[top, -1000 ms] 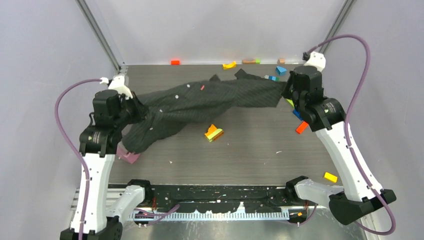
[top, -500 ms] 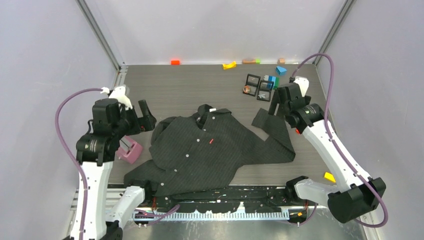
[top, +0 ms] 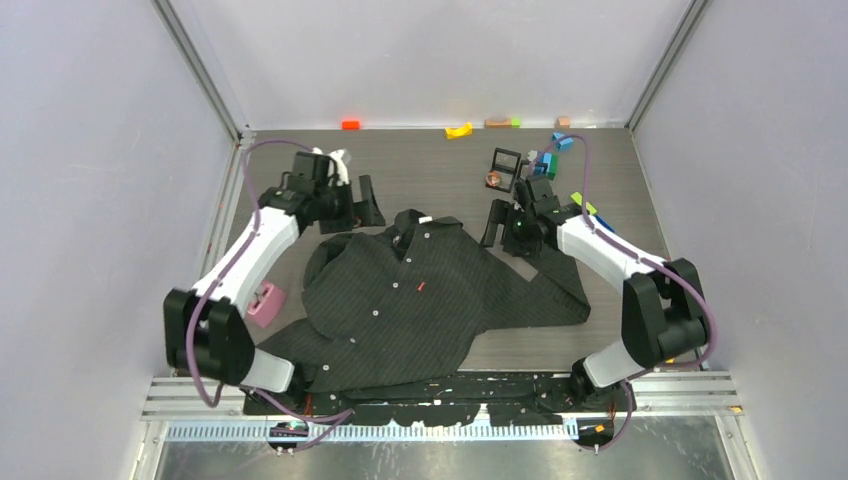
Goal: Pin the brooch onto the clothing
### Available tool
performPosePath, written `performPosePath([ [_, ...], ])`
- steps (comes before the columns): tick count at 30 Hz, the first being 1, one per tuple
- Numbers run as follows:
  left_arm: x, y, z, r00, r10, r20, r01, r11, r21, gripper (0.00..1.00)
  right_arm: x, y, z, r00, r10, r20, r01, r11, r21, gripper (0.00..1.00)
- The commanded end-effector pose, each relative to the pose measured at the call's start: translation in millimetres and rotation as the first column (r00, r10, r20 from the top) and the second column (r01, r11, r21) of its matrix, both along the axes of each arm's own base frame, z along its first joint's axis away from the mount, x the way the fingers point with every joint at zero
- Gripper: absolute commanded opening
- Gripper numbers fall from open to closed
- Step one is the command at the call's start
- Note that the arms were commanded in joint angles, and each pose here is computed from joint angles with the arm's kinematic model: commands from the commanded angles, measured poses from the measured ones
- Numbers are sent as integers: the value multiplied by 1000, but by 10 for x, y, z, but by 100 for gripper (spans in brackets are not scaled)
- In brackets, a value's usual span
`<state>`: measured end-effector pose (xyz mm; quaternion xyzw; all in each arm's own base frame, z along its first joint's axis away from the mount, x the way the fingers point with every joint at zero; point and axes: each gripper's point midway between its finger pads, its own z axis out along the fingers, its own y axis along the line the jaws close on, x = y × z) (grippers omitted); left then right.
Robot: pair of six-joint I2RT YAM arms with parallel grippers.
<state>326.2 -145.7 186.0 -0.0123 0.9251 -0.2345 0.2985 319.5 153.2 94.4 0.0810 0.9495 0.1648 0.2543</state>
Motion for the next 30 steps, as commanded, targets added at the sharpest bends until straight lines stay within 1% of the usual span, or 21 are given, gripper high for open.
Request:
performPosePath([
  [1,404,-321,12,996,-23,87,28,997,-67,91,140,280,-28,999,33,26,-35,994,101,85],
  [2,457,-370,-51,997,-23,79,30,997,-76,91,106,318,-95,999,52,15,-53,995,81,85],
  [4,564,-434,-219,998,-26,62,30,998,-62,91,63,316,-218,998,59,5,-59,998,-2,84],
  [6,673,-468,-317,998,-28,61,31,999,-45,91,71,228,-313,999,34,24,-31,992,-122,84],
  [8,783,-493,-389,998,-26,57,28,999,-35,91,49,231,-363,999,39,35,-32,983,-178,84],
  [10,869,-540,-450,998,-34,48,35,999,-33,91,41,256,-383,998,53,41,-44,979,-200,84],
  [13,972,-612,-572,998,-55,40,56,998,-8,92,79,307,-390,995,88,47,-77,976,-201,85],
  [15,1030,-655,-668,997,-71,30,71,997,7,92,100,413,-399,987,159,39,-150,975,-165,85],
  [16,1051,-669,-729,997,-74,17,74,997,9,92,118,509,-352,980,195,36,-190,976,-106,85],
  [18,1083,-714,-806,996,-84,-7,84,996,6,92,157,571,-324,970,242,32,-239,968,-73,85],
  [20,1116,-768,-851,995,-96,-11,96,995,5,92,211,584,-292,958,283,40,-278,956,-89,84],
  [25,1225,-881,-901,991,-132,-10,132,991,24,92,399,574,-323,954,298,40,-292,950,-112,84],
  [27,1259,-892,-950,990,-140,-21,141,989,45,90,472,601,-332,950,309,41,-303,946,-113,84],
  [30,1283,-899,-1018,987,-153,-41,156,985,70,81,570,662,-368,943,330,40,-323,939,-113,77],
])
